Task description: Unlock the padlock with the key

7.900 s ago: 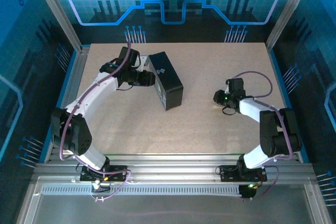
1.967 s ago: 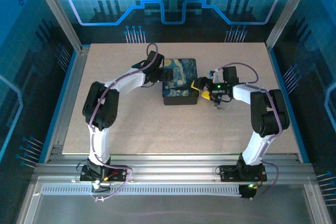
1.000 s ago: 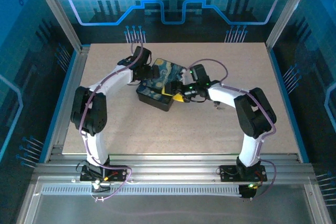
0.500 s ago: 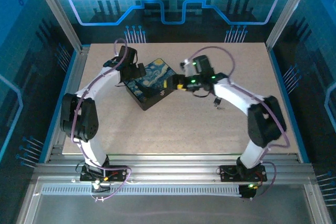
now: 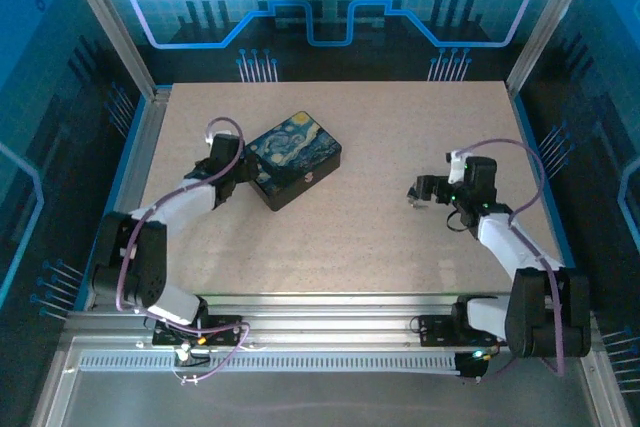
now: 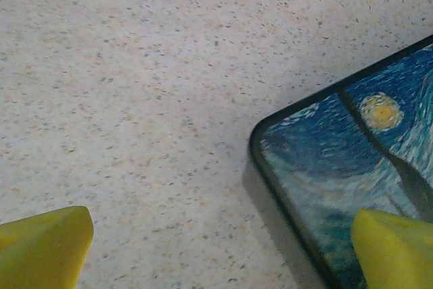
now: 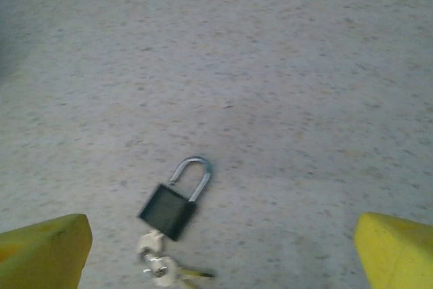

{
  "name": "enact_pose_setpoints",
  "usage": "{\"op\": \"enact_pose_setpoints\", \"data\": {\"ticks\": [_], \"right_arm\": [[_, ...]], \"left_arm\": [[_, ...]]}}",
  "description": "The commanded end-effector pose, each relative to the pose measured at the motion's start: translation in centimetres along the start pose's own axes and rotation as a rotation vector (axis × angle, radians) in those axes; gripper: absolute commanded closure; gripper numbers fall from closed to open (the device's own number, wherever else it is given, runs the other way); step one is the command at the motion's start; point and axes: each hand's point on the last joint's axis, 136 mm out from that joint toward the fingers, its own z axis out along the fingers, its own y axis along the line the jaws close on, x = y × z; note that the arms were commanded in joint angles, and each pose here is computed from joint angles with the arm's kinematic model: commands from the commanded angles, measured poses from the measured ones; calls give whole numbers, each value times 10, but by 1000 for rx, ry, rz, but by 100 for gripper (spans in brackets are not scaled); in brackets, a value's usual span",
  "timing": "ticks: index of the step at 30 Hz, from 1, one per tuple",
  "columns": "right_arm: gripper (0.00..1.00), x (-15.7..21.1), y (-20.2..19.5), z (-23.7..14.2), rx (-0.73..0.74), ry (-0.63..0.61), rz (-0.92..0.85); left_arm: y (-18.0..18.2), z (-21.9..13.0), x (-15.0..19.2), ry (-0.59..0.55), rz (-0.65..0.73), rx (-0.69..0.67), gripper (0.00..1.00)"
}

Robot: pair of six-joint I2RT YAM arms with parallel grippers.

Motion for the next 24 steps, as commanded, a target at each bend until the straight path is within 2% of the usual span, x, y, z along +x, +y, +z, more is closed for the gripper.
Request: {"op": "enact_pose_setpoints", "data": {"ticks": [1,4,9,12,14,17,18,19,20,22,24], "right_arm": [[0,-40,-6,5,17,-227,-30],[0,-33,-4,23,19,-241,-74],[0,-33,7,39,-23,-244,-111],[0,-28,21,47,-14,-235,-189],[0,-20,22,47,-11,-285,-201],[0,-23,14,45,29,-296,-172],[0,-21,15,45,32,-277,-178],[0,-23,16,46,36,-286,-185],[0,-21,15,46,37,-276,-183],[0,-21,16,46,36,-275,-183],[0,-21,16,46,36,-278,-183]], "left_arm": [[12,-12,-22,-144,31,-23,1],[15,-13,-11,-144,67,-15,1],[15,-9,3,-246,54,37,1],[6,-10,-2,-332,106,99,1],[7,-7,-9,-384,129,98,1],[12,6,-5,-387,83,147,1],[13,7,2,-350,66,192,1],[10,7,6,-369,66,230,1],[8,8,6,-406,77,239,1],[9,12,9,-353,66,232,1],[10,12,7,-361,58,248,1]]}}
